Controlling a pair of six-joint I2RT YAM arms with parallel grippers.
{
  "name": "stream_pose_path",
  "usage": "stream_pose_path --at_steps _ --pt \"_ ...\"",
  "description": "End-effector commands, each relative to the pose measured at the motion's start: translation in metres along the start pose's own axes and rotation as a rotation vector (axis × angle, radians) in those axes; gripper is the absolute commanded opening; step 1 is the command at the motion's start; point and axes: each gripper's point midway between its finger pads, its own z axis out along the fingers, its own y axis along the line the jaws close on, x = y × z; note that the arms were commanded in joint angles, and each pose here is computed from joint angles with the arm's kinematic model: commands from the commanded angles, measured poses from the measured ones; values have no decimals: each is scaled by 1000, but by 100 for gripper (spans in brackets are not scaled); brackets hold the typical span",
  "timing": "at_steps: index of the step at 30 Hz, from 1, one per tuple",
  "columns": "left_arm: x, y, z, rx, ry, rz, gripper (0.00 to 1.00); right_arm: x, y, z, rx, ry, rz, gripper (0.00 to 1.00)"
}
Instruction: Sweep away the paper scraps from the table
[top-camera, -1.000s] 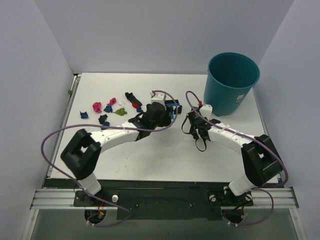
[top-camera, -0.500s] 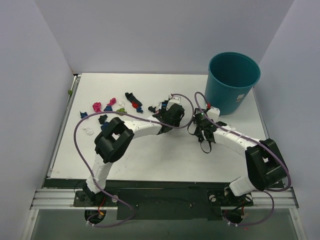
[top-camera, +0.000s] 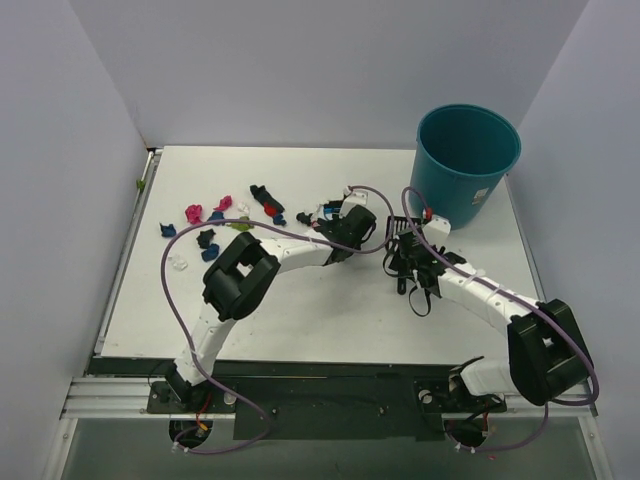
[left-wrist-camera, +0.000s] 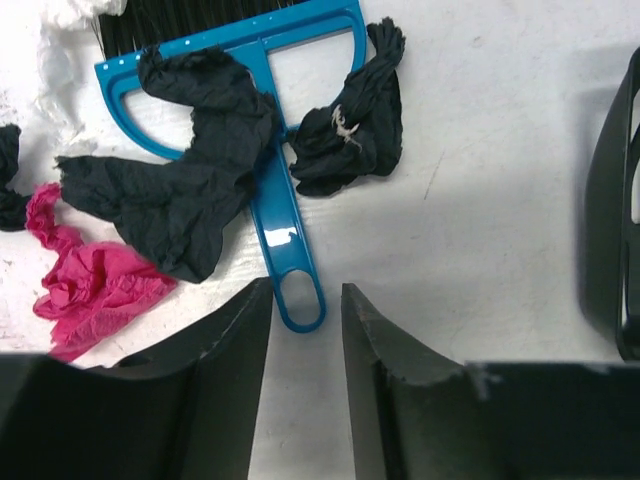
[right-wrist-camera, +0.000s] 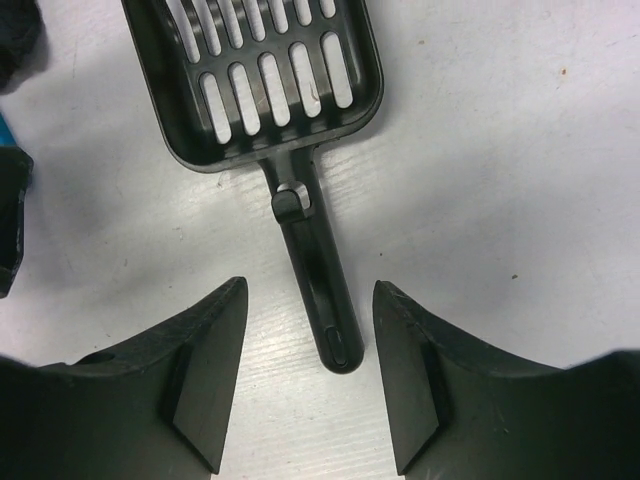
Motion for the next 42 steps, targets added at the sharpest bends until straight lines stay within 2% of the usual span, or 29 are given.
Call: stream_pose_path --at_steps 1,11,13,14,16,27,35,42 --pt "-18 -6 5 -19 -37 -15 42 -16 -9 -7 21 -71 49 49" --pt "-3 6 17 -107 5 17 41 -35 -26 -26 -11 -224 156 49" --pt "-2 7 18 -114 10 19 33 -35 -27 -26 -11 -228 160 50" --pt "-2 8 17 -116 14 23 22 -35 -27 -26 -12 -229 159 50" --pt "-5 8 11 -114 14 25 12 -36 -27 -26 -7 -225 157 50" --pt "-54 18 -69 -4 -36 -48 11 -37 -21 -26 -42 -207 150 49" --pt "-48 21 -114 131 -4 -97 11 -38 -7 -27 -132 -189 146 49" --pt "-36 27 -158 269 1 -135 11 -58 4 -56 -338 -311 226 54"
